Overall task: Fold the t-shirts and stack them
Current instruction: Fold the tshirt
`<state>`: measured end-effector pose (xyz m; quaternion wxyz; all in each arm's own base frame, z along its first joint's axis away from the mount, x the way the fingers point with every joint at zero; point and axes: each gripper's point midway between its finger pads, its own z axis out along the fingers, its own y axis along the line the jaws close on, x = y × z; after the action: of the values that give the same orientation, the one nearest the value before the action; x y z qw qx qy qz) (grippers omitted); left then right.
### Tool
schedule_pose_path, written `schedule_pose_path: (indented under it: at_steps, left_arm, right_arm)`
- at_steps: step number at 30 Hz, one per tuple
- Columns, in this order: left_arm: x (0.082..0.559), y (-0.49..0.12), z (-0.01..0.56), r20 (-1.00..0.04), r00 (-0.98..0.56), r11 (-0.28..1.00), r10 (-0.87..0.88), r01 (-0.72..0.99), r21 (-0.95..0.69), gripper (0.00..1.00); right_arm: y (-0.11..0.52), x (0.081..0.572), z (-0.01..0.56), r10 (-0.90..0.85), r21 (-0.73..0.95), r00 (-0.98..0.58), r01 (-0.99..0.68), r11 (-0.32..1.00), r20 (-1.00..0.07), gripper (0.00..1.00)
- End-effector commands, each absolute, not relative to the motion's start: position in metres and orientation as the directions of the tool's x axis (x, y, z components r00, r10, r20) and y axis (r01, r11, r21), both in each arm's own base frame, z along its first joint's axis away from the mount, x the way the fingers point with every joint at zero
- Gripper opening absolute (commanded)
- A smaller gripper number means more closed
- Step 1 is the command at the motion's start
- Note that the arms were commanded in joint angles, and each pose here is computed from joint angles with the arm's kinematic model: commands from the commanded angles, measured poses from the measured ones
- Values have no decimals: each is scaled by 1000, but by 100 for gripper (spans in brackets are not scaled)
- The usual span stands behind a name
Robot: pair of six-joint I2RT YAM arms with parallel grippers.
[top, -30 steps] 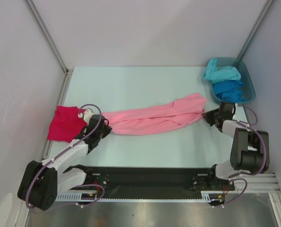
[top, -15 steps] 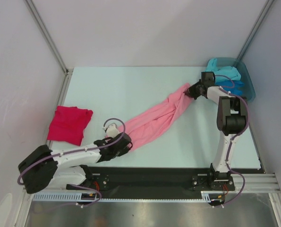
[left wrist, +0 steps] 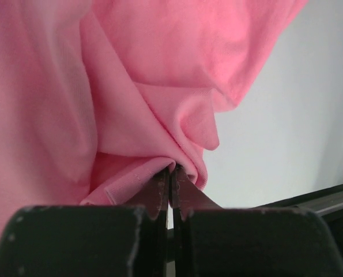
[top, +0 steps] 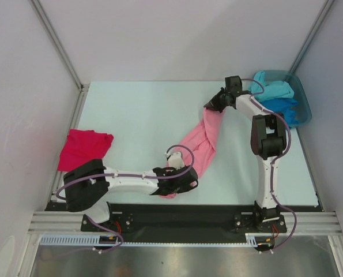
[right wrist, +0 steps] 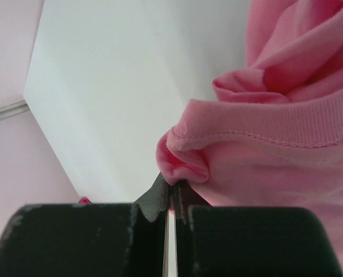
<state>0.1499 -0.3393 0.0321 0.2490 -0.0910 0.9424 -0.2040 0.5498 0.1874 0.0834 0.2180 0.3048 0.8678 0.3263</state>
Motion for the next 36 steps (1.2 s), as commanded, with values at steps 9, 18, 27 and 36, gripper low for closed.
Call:
schedule_pose_path:
  at_steps: [9, 18, 27, 36]
  left_arm:
    - [146, -315, 42, -451, -837, 885, -310, -81, -458, 0]
    - [146, -311, 47, -455, -832, 879, -318, -79, -470, 0]
    - [147, -308, 55, -472, -823, 875, -317, -62, -480, 0]
    - [147, -302, 57, -474, -815, 868, -334, -71, -491, 0]
  right_arm:
    - [71, 499, 89, 801, 581, -529, 571, 580, -280, 0]
    - [44, 494, 113, 820, 617, -487, 555, 557, -302, 25]
    - [30, 456, 96, 851, 609, -434, 601, 518, -296, 79]
    - [28, 427, 32, 849, 548, -463, 654, 522, -255, 80]
